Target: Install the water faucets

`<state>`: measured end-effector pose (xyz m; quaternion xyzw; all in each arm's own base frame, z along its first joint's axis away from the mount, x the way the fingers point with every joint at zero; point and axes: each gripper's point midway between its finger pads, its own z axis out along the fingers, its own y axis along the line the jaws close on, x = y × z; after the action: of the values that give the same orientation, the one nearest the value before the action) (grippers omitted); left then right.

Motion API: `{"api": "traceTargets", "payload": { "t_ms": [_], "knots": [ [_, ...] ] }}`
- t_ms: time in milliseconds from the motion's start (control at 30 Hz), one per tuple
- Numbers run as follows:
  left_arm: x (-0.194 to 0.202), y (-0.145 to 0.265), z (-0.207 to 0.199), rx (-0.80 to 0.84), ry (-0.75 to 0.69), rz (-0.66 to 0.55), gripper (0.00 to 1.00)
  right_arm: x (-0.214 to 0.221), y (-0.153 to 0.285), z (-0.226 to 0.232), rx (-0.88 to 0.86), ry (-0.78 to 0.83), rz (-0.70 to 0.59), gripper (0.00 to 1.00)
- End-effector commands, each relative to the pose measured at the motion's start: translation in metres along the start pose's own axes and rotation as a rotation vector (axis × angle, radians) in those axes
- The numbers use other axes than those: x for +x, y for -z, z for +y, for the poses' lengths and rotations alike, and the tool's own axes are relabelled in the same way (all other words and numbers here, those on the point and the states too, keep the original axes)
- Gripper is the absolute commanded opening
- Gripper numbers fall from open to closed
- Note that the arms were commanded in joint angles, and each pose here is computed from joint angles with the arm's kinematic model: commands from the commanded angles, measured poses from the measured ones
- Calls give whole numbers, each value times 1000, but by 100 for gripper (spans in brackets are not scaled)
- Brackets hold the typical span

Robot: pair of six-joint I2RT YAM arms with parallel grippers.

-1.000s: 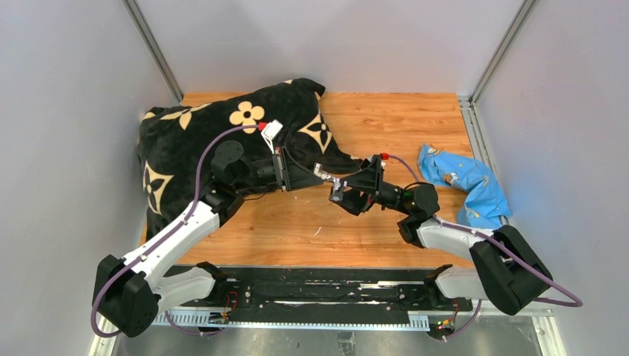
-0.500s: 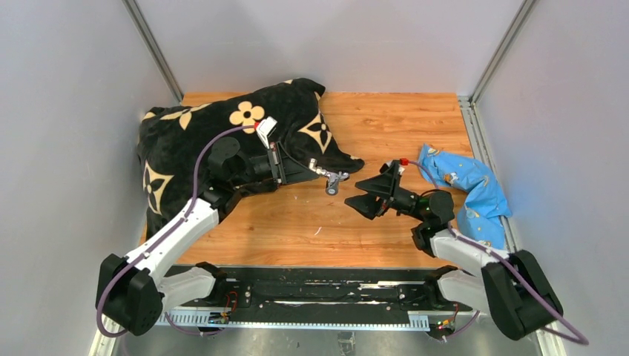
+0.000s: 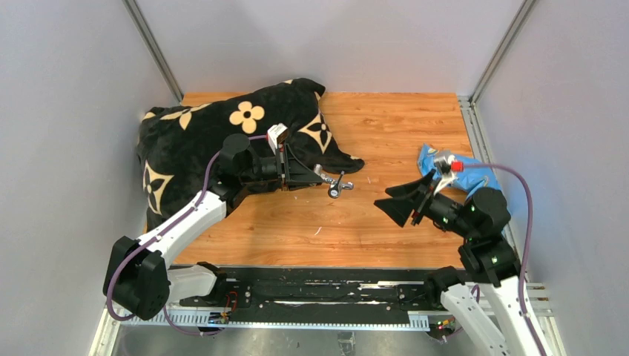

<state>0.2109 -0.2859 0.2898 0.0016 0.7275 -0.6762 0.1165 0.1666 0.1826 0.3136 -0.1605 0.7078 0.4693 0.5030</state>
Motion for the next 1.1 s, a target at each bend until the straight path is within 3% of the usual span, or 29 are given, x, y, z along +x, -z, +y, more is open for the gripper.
{"api": "traceTargets", "payload": {
  "t_ms": [0, 100, 300, 567, 700, 800, 1067],
  "knots": [
    [-1, 3, -23, 55, 21, 12, 0, 22, 12, -34, 93, 352, -55, 61],
    [-3, 2, -23, 70, 60, 2, 0, 2, 18, -35, 109, 533, -223, 63],
    [-5, 1, -22, 71, 84, -4, 0, -26, 16, -14, 23, 771, -378, 64],
    [-3, 3, -25, 77, 89, -8, 0, -29, -15, 12, -126, 982, -317, 66],
    [-3, 3, -24, 74, 101, -9, 0, -12, -34, 28, -206, 1139, -207, 66],
    [-2, 3, -24, 75, 100, -5, 0, -2, -48, 31, -234, 1182, -148, 66],
    [0, 5, -31, 86, 84, 9, 0, -4, -69, 28, -220, 1191, -182, 67]
  ]
}}
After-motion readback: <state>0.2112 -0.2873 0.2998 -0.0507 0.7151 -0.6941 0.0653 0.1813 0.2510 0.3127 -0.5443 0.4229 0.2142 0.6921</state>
